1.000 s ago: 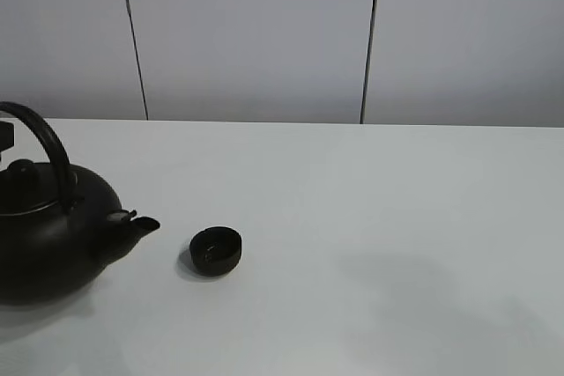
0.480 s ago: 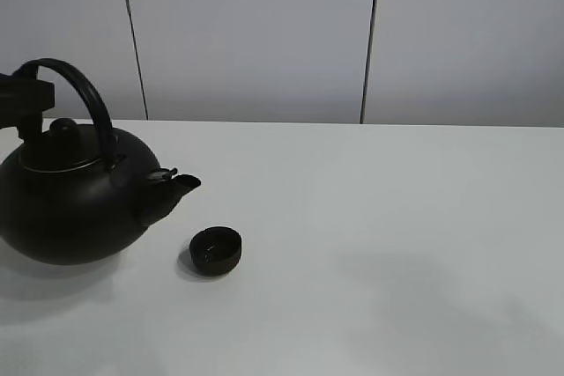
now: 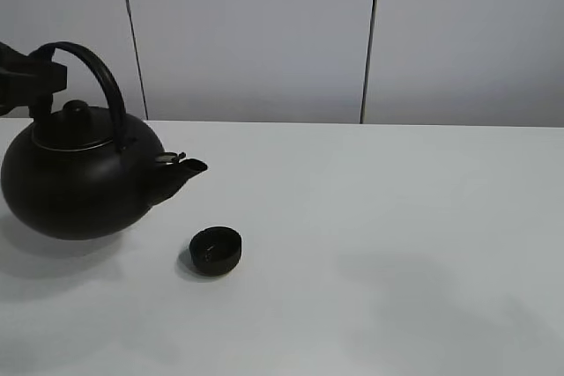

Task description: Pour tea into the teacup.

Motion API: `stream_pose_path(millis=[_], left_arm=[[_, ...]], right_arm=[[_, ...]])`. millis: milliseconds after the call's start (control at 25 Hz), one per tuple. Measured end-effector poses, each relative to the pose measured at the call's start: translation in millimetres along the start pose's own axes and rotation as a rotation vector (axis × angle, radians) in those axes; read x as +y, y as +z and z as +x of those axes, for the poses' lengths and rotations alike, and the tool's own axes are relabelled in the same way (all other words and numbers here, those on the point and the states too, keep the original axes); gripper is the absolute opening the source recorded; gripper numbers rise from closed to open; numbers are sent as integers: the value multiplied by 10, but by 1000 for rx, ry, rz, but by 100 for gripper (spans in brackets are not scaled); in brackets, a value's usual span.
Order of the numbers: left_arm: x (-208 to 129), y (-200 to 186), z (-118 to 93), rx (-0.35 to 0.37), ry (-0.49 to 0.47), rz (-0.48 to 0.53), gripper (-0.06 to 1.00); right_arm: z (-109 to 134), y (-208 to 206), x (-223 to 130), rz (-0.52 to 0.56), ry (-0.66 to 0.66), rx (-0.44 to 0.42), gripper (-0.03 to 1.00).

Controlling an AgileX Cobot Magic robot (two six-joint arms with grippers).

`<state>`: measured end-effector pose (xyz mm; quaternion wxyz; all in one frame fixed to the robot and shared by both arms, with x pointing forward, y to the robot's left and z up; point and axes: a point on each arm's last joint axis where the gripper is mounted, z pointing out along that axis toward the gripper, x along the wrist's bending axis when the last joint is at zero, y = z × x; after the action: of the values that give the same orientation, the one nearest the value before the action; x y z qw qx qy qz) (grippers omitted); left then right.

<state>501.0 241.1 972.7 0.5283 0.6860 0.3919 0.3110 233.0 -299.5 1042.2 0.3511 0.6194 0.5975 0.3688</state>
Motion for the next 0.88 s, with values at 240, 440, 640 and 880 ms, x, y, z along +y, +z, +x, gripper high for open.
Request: stream_pose_path(millis=[240, 440, 640, 880], left_arm=[[0, 33, 52, 35, 16, 36, 19], [-120, 110, 84, 45, -26, 70, 19], [-198, 155, 87, 35, -39, 85, 19], [-247, 201, 89, 23, -29, 82, 19]], right_arm=[[1, 0, -1, 1, 0, 1, 49], [1, 0, 0, 0, 0, 1, 49], [1, 0, 0, 0, 0, 1, 49], [1, 0, 0, 0, 0, 1, 49]])
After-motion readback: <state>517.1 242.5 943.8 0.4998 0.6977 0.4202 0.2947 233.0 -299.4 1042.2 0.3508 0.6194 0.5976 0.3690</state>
